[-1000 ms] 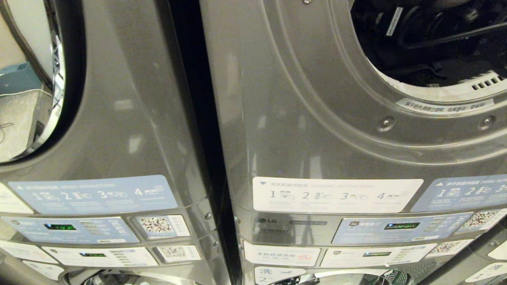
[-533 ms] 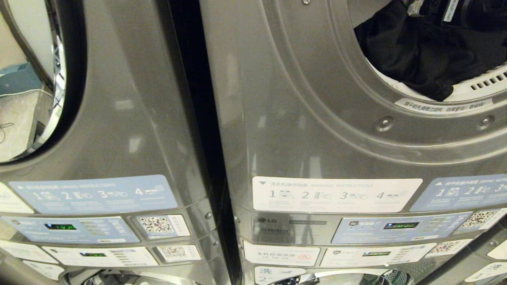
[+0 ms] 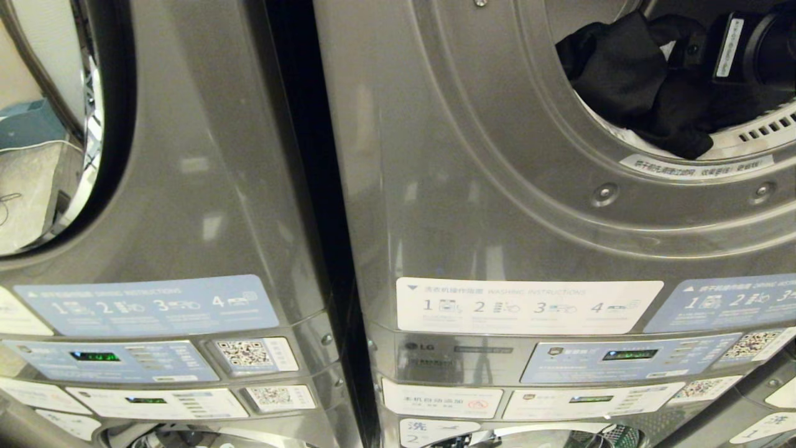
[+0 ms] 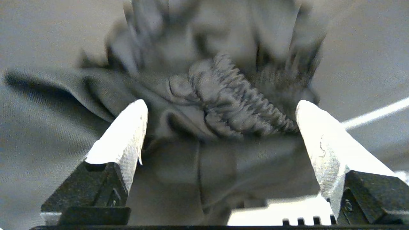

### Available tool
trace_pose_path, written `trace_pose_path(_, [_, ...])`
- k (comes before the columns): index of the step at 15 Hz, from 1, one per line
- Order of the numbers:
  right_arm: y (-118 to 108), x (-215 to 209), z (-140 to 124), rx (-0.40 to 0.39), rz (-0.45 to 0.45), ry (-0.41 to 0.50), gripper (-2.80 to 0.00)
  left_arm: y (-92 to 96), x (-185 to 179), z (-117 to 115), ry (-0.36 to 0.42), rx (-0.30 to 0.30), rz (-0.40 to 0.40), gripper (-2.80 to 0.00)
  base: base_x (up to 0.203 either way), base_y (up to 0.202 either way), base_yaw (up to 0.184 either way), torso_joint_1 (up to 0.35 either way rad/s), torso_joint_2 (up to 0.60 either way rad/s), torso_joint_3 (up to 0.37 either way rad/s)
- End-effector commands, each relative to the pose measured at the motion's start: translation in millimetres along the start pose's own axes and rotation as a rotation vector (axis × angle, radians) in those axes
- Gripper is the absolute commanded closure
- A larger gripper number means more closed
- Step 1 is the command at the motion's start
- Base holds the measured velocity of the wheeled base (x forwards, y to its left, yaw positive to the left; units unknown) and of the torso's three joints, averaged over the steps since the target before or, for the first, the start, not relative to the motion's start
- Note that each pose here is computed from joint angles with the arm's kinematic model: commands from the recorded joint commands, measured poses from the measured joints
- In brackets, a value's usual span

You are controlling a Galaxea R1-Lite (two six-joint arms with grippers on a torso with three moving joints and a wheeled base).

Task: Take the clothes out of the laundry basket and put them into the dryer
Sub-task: Put the clothes in the dryer

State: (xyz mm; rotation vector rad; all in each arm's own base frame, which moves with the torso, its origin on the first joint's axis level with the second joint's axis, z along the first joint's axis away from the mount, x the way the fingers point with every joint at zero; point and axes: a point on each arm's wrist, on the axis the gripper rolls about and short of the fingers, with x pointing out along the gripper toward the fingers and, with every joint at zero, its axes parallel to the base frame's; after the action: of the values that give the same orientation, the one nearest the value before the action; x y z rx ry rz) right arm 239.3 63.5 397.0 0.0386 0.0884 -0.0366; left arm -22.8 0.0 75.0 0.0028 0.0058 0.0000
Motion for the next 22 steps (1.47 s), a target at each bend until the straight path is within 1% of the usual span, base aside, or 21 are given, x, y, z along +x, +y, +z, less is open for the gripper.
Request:
trace_pose_path(1, [1, 3, -6, -0.012, -0.004, 0.034, -2.80, 0.0, 0, -1, 0.002, 0.000, 0.000, 0.00, 0.000, 0.000, 0.000, 0.000, 0.00, 0.000])
trace_pose_path(3, [5, 23, -16, -0.031, -0.012, 0.076, -2.80, 0.0, 0, -1, 0.002, 0.000, 0.000, 0.00, 0.000, 0.000, 0.000, 0.000, 0.00, 0.000])
trace_pose_path(5, [8, 52, -26, -0.065, -0.035, 0.115, -2.80, 0.0, 0, -1, 0.002, 0.000, 0.000, 0.00, 0.000, 0.000, 0.000, 0.000, 0.00, 0.000])
trace_pose_path(6, [9, 68, -29, -0.080, -0.051, 0.123, -2.80, 0.0, 0, -1, 0.002, 0.000, 0.000, 0.00, 0.000, 0.000, 0.000, 0.000, 0.00, 0.000])
trace_pose_path(8, [11, 100, -30, -0.089, -0.076, 0.112, -2.80, 0.0, 0, -1, 0.002, 0.000, 0.000, 0.00, 0.000, 0.000, 0.000, 0.000, 0.00, 0.000])
trace_pose_path(10, [6, 127, -42, -0.135, -0.107, 0.139, -2.80, 0.0, 0, -1, 0.002, 0.000, 0.000, 0.00, 0.000, 0.000, 0.000, 0.000, 0.00, 0.000])
trace_pose_path(13, [-1, 146, -42, -0.119, -0.136, 0.044, -2.80, 0.0, 0, -1, 0.002, 0.000, 0.000, 0.00, 0.000, 0.000, 0.000, 0.000, 0.00, 0.000])
trace_pose_path(15, [-6, 149, -30, -0.084, -0.155, -0.079, -2.80, 0.0, 0, -1, 0.002, 0.000, 0.000, 0.00, 0.000, 0.000, 0.000, 0.000, 0.00, 0.000])
trace_pose_path(17, [-8, 137, -15, -0.062, -0.155, -0.152, -2.80, 0.0, 0, -1, 0.002, 0.000, 0.000, 0.00, 0.000, 0.000, 0.000, 0.000, 0.00, 0.000])
trace_pose_path(20, [-12, 100, 15, -0.031, -0.134, -0.240, -2.80, 0.0, 0, -1, 0.002, 0.000, 0.000, 0.00, 0.000, 0.000, 0.000, 0.000, 0.00, 0.000])
trace_pose_path(21, [-15, 90, 22, -0.021, -0.143, -0.264, -2.80, 0.0, 0, 0, 0.000, 0.000, 0.000, 0.00, 0.000, 0.000, 0.000, 0.000, 0.00, 0.000])
trace_pose_path(22, [-21, 87, 24, -0.014, -0.174, -0.269, -2.80, 0.0, 0, 0, 0.001, 0.000, 0.000, 0.00, 0.000, 0.000, 0.000, 0.000, 0.00, 0.000])
